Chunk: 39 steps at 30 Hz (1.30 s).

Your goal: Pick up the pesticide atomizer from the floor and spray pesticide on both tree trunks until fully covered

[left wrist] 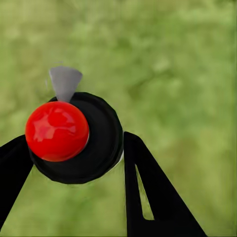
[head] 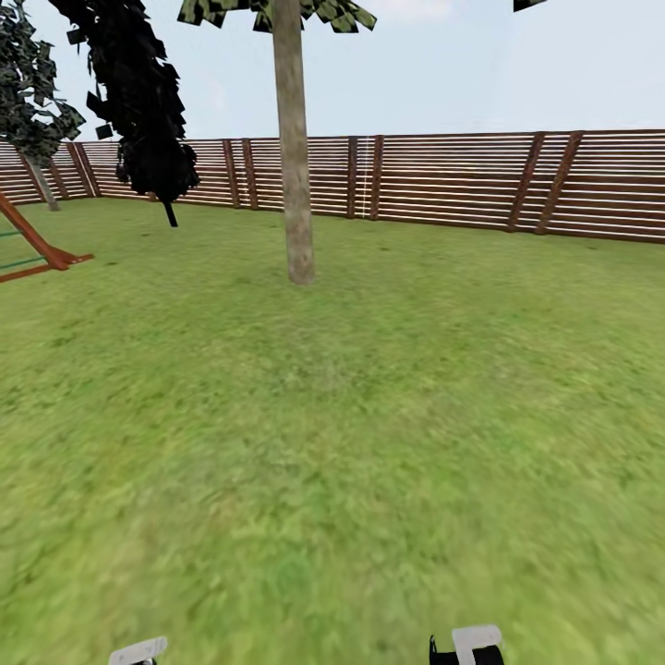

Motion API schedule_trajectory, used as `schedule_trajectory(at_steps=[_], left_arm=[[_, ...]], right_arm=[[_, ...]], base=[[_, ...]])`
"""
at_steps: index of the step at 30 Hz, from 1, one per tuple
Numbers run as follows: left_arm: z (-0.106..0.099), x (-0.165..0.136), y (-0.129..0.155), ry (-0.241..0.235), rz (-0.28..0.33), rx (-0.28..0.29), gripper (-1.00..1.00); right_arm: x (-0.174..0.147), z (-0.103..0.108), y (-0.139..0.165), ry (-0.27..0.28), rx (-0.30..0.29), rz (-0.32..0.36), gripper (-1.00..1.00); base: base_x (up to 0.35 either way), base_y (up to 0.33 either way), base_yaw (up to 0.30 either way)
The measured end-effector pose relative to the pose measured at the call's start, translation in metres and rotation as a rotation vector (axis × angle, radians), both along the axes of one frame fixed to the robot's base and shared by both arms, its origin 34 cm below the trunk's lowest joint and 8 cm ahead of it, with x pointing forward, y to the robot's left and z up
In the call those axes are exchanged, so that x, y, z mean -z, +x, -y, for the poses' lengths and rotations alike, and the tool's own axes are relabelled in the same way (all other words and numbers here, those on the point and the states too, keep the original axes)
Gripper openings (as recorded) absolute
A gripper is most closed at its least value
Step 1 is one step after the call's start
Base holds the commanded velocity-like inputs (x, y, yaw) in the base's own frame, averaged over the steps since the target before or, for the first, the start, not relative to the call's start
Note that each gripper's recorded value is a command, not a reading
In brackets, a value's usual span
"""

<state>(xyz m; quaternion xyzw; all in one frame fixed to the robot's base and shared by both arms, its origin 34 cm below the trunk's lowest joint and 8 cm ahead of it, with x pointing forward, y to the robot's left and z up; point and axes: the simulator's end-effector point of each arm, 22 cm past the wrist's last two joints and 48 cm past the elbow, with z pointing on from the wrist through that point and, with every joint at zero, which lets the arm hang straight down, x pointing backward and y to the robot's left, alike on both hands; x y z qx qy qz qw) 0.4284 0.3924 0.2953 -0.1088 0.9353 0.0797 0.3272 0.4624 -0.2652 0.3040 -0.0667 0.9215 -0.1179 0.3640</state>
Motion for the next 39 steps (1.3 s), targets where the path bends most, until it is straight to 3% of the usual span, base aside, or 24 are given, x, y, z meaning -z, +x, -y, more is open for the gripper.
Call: schedule_trajectory(at_steps=[39], left_arm=[[0.0002,0.0,-0.0001,0.0,0.0,0.001,-1.0]], right_arm=[[0.0,0.0,0.0,0.0,0.0,0.0,1.0]], base=[[0.338,0.0,0.0]])
